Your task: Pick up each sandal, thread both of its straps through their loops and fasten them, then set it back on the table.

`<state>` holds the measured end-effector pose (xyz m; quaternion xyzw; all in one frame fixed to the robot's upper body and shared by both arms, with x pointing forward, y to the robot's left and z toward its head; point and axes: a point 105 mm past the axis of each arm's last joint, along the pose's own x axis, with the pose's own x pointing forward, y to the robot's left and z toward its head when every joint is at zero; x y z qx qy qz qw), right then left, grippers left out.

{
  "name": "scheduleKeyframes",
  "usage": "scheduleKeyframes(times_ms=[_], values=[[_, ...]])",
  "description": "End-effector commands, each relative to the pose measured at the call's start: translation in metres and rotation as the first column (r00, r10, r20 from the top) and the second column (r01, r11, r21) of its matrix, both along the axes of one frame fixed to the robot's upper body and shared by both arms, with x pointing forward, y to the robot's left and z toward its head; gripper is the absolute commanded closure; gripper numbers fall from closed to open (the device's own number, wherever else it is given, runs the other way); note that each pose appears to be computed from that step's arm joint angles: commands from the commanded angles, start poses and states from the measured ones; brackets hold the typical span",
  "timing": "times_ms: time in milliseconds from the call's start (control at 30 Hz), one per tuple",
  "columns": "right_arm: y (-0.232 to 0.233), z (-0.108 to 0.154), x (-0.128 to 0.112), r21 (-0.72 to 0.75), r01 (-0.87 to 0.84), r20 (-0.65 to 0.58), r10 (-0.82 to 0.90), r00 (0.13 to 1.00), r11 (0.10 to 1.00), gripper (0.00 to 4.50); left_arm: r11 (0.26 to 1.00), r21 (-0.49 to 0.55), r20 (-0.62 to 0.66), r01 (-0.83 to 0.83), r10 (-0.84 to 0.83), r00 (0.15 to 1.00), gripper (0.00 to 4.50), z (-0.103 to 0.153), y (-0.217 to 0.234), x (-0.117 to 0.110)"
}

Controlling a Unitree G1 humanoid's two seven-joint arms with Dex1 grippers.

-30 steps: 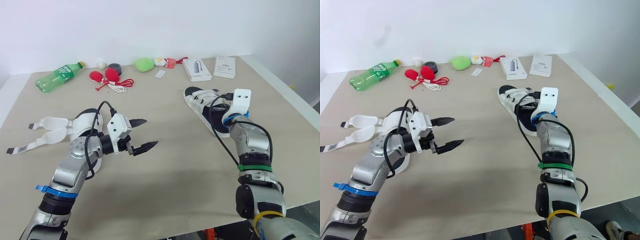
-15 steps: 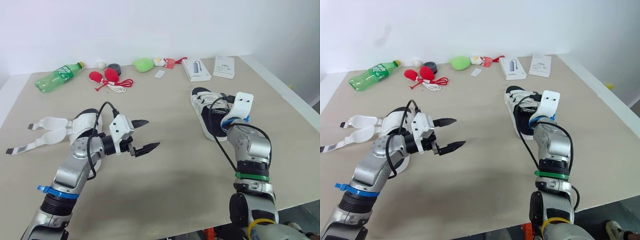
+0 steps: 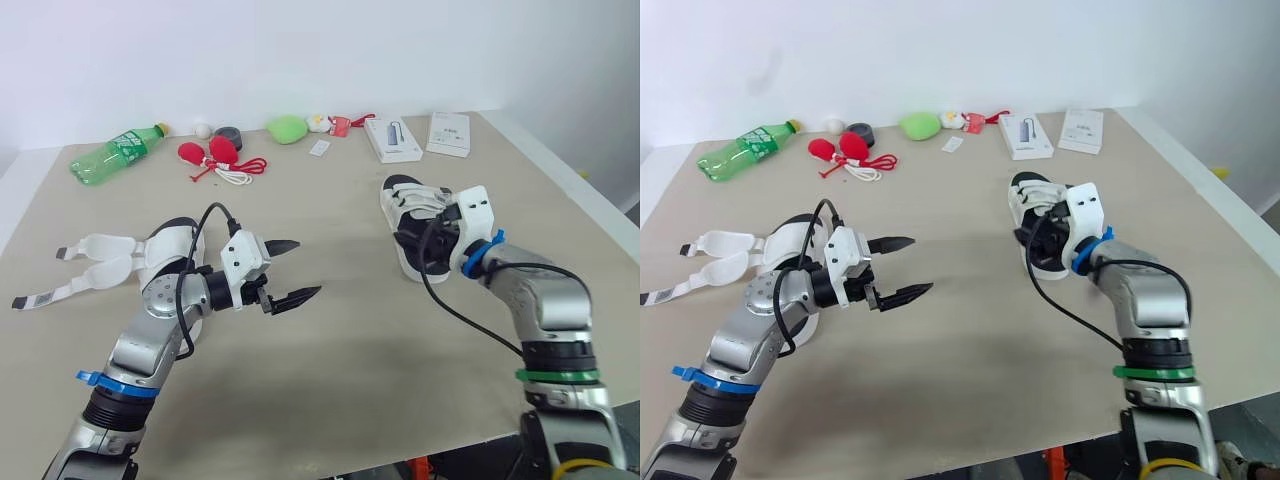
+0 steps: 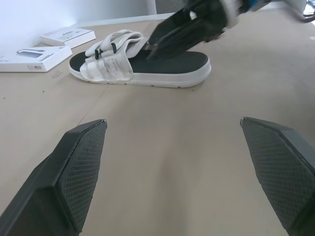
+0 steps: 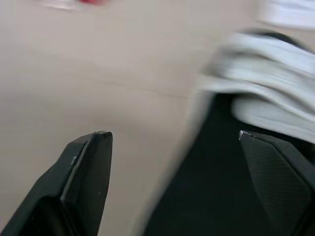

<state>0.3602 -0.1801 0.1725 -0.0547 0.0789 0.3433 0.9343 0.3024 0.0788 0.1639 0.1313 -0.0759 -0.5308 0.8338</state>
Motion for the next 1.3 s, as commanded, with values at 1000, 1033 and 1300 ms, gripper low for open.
scheduleKeyframes(times_ms=[1000,1033,1300], values=[[0.152,0.026,-0.024,-0.153,-0.851,0.269,0.850,0.453,0.502,0.01,0.333,-0.135,-0.259,-0.933,0.897,0.357,0.00,-0.016,0.108,-0.037],[0.153,0.026,-0.024,-0.157,-0.852,0.270,0.851,0.450,0.500,0.01,0.326,-0.122,-0.272,-0.937,0.897,0.348,0.00,-0.019,0.110,-0.035],[0.156,0.027,-0.024,-0.168,-0.848,0.288,0.847,0.446,0.503,0.01,0.354,-0.083,-0.319,-0.931,0.876,0.362,0.00,-0.029,0.114,-0.011]])
